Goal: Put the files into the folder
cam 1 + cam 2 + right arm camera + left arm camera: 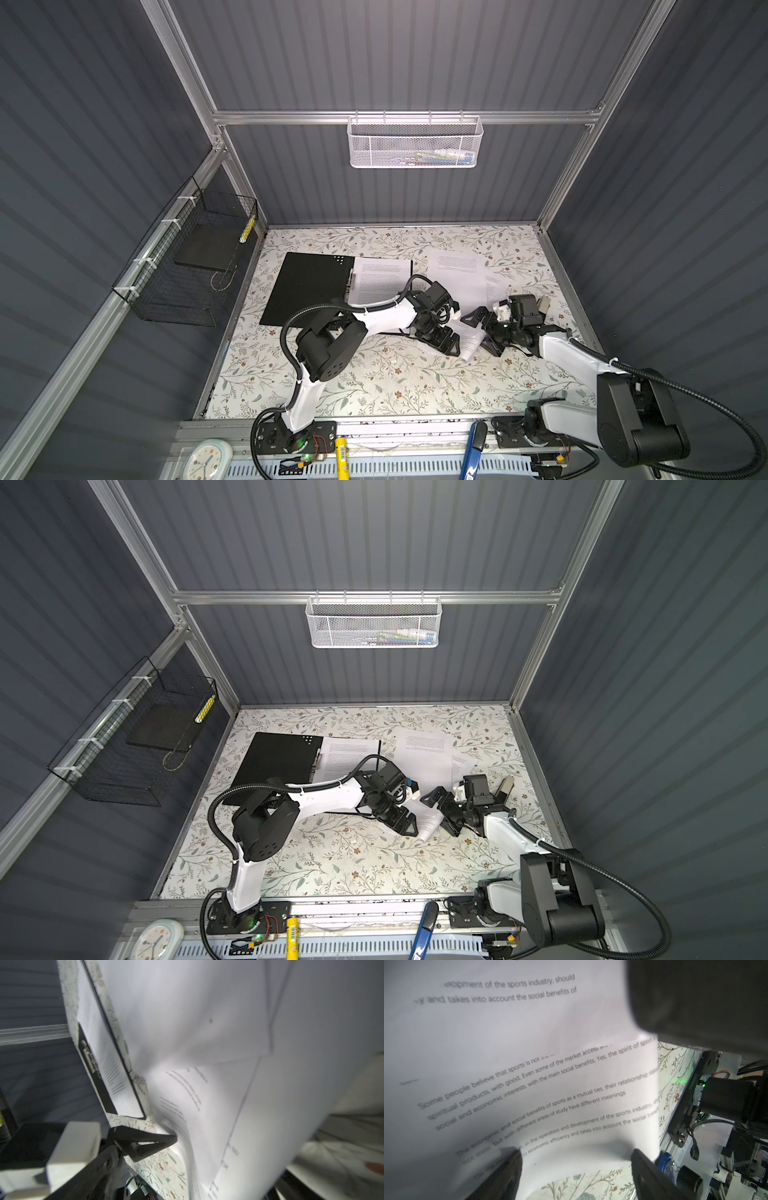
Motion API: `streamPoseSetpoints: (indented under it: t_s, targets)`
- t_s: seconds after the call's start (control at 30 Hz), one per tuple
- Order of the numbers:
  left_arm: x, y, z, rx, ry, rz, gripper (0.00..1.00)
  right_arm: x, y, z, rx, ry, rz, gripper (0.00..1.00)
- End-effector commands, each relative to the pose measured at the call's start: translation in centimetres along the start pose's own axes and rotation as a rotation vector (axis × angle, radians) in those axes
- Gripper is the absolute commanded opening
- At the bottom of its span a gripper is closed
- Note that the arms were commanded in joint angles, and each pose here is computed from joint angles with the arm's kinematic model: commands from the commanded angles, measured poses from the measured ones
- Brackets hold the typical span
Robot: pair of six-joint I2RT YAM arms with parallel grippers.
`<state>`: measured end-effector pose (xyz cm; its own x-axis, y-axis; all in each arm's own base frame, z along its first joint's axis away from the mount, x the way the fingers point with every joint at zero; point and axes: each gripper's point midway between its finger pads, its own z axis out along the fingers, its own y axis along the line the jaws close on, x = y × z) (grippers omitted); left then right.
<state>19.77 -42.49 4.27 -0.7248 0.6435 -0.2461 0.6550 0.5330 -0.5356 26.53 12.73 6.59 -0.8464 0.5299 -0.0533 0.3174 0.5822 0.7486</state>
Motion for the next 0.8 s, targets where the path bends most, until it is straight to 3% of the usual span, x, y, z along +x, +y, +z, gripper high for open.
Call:
streamPoseSetpoints:
  t_s: [0.0, 0.2, 0.5, 0.77]
  targets:
    - [3.5, 2.1, 2.0, -0.040, 0.117, -0.043, 0.83, -0.9, 3.7, -1.1, -0.131, -0.032, -0.179, 0.99]
    - [3.7, 2.2, 2.0, -0.043, 0.119, -0.042, 0.83, -3.8, 3.8, -2.4, -0.132, -0.139, -0.260, 0.99]
    - [3.7, 2.2, 2.0, -0.044, 0.121, -0.040, 0.83, -4.1, 2.3, -1.1, -0.120, -0.111, -0.231, 0.99]
    - [3.5, 2.2, 2.0, -0.046, 0.119, -0.037, 0.83, -4.0, -1.1, -2.3, -0.002, -0.175, -0.094, 0.78]
